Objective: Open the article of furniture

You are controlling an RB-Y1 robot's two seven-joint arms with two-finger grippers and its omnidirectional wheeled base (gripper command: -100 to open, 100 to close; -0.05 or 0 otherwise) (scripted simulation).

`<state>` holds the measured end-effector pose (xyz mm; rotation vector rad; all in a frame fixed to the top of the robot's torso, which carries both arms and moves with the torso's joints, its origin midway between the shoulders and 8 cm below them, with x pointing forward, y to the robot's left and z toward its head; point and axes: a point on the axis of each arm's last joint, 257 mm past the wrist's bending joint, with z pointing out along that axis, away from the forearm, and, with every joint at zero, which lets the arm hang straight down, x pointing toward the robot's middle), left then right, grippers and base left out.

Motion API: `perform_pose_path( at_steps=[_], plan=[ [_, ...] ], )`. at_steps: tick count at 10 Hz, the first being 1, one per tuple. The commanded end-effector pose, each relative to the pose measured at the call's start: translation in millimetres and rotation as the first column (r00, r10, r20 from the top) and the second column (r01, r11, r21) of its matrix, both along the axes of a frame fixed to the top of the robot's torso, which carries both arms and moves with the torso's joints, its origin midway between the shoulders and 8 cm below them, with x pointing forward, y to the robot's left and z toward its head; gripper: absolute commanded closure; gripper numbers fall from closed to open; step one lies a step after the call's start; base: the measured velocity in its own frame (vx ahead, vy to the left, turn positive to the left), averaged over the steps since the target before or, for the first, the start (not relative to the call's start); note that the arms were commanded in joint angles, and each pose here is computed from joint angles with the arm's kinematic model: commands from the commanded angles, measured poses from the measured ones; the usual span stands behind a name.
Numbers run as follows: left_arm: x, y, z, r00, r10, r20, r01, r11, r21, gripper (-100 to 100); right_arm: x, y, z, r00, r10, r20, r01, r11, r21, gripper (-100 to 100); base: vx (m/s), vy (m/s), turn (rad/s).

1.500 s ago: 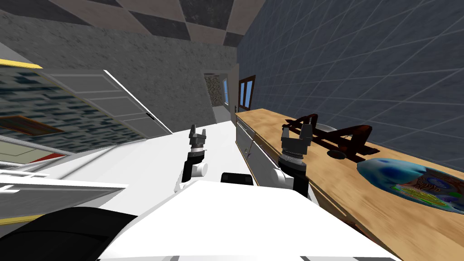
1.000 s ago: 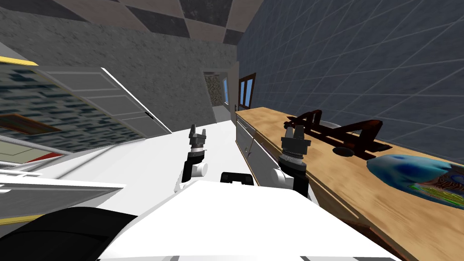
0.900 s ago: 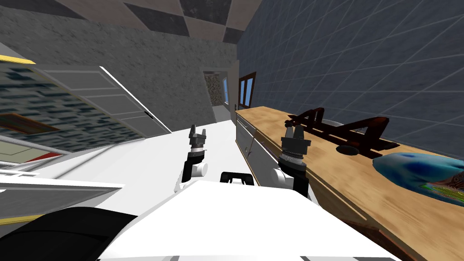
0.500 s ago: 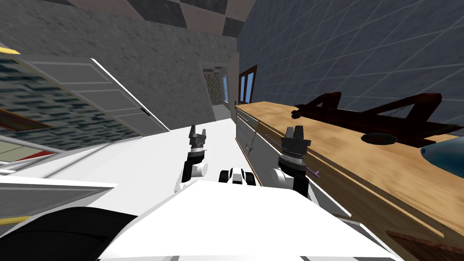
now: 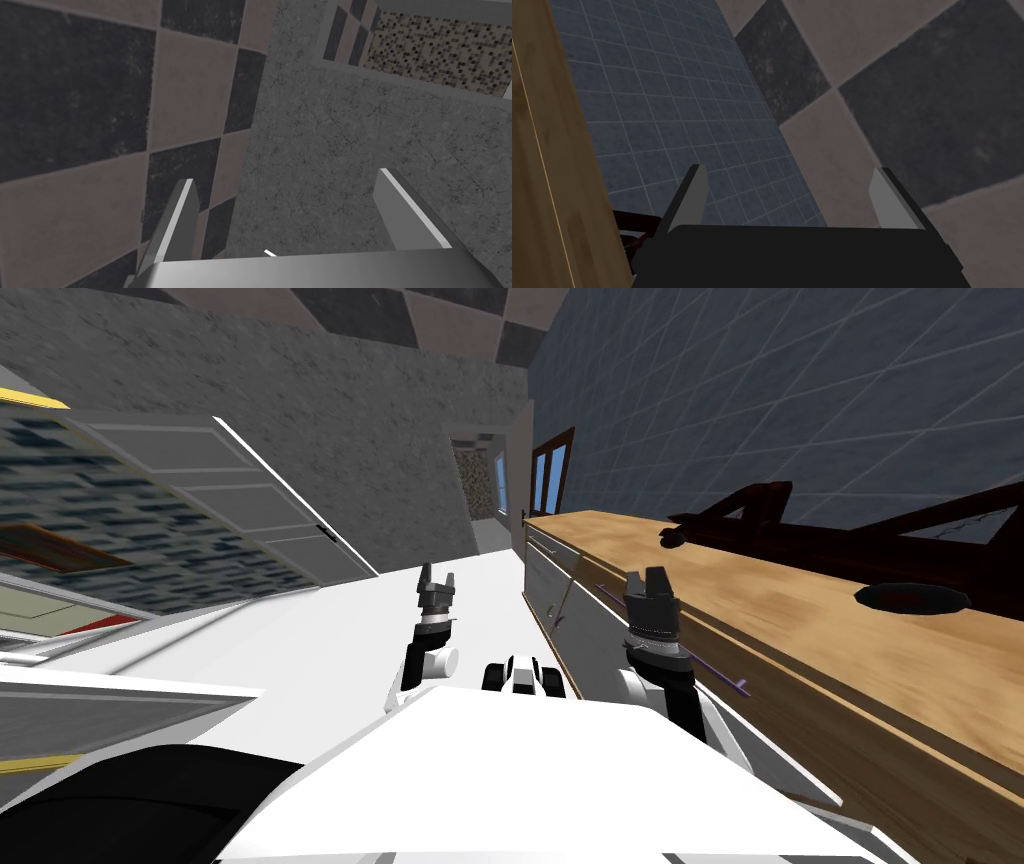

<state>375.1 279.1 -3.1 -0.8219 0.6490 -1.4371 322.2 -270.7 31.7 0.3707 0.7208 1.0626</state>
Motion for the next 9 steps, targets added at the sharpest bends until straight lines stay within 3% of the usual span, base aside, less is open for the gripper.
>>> perform_pose_path(
  at_steps=[1, 2, 4, 5, 6, 7, 8, 9],
  plan=[
    [0.0, 0.0, 0.0, 1.0, 0.0, 0.0, 0.0, 1.0, 0.0, 0, -3.2, -1, -7.7, 0.997, -0.07, -0.037, 0.062, 0.982, -0.177, -100, 0.077, 0.079, 0.083],
    [0.0, 0.0, 0.0, 1.0, 0.0, 0.0, 0.0, 1.0, 0.0, 0, -2.8, 1, -8.5, 0.997, -0.072, -0.038, 0.064, 0.98, -0.188, -100, 0.049, 0.06, 0.024],
    [0.0, 0.0, 0.0, 1.0, 0.0, 0.0, 0.0, 1.0, 0.0, 0, -6.0, -4, -17.2, 0.987, -0.147, -0.057, 0.121, 0.937, -0.326, -100, 0.061, 0.07, 0.078],
    [0.0, 0.0, 0.0, 1.0, 0.0, 0.0, 0.0, 1.0, 0.0, 0, -5.3, -1, -18.8, 0.987, -0.152, -0.058, 0.123, 0.931, -0.345, -100, 0.048, 0.052, 0.033],
    [0.0, 0.0, 0.0, 1.0, 0.0, 0.0, 0.0, 1.0, 0.0, 0, -7.1, -5, -24.0, 0.979, -0.194, -0.064, 0.151, 0.898, -0.413, -100, 0.052, 0.039, 0.066],
    [0.0, 0.0, 0.0, 1.0, 0.0, 0.0, 0.0, 1.0, 0.0, 0, -6.6, -4, -25.3, 0.978, -0.197, -0.064, 0.152, 0.892, -0.426, -100, 0.046, 0.029, 0.035],
    [0.0, 0.0, 0.0, 1.0, 0.0, 0.0, 0.0, 1.0, 0.0, 0, -8.5, -8, -31.3, 0.968, -0.241, -0.067, 0.178, 0.851, -0.495, -100, 0.067, 0.048, 0.072],
    [0.0, 0.0, 0.0, 1.0, 0.0, 0.0, 0.0, 1.0, 0.0, 0, -8.0, -7, -32.6, 0.967, -0.244, -0.067, 0.178, 0.844, -0.506, -100, 0.055, 0.052, 0.037]
  ],
)
